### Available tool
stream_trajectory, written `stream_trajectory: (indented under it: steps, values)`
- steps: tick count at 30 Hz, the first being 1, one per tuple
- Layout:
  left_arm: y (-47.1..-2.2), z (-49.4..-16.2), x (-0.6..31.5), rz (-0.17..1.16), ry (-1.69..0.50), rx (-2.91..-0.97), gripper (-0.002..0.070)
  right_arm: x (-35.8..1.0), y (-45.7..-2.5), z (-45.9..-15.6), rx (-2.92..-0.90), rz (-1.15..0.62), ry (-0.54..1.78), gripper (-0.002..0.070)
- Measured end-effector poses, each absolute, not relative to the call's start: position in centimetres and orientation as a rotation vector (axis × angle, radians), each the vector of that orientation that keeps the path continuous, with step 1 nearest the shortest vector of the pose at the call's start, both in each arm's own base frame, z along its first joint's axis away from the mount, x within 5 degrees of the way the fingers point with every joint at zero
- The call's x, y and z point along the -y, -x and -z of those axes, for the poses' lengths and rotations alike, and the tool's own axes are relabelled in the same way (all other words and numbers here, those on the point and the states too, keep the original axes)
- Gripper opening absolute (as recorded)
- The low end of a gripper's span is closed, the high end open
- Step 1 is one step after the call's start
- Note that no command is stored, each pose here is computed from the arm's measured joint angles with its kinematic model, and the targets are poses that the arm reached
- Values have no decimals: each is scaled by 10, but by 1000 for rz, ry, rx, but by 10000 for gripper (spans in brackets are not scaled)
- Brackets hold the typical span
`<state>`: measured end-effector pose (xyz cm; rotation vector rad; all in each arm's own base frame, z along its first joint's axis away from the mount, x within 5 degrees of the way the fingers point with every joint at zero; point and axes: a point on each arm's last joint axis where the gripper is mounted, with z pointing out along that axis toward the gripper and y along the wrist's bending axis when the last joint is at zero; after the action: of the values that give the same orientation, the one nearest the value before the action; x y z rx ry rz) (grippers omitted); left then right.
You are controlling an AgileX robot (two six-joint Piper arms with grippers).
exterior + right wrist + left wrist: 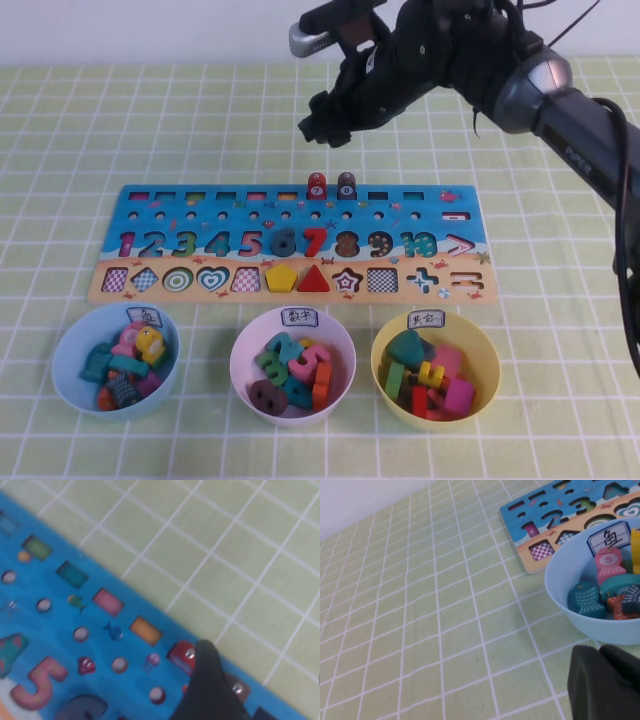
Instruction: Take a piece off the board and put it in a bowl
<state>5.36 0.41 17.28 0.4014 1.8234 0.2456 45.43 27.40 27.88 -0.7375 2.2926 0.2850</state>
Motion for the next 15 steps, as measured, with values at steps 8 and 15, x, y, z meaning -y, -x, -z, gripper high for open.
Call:
stream_trajectory:
  steps: [8,15]
  values:
    - [-54,-173,-4,-246,-401,-1823,-5,-275,-464,-258,-2302,-238,715,390]
    - [-54,-173,-4,-247,-403,-1823,-5,-274,-470,-238,-2348,-235,693,389]
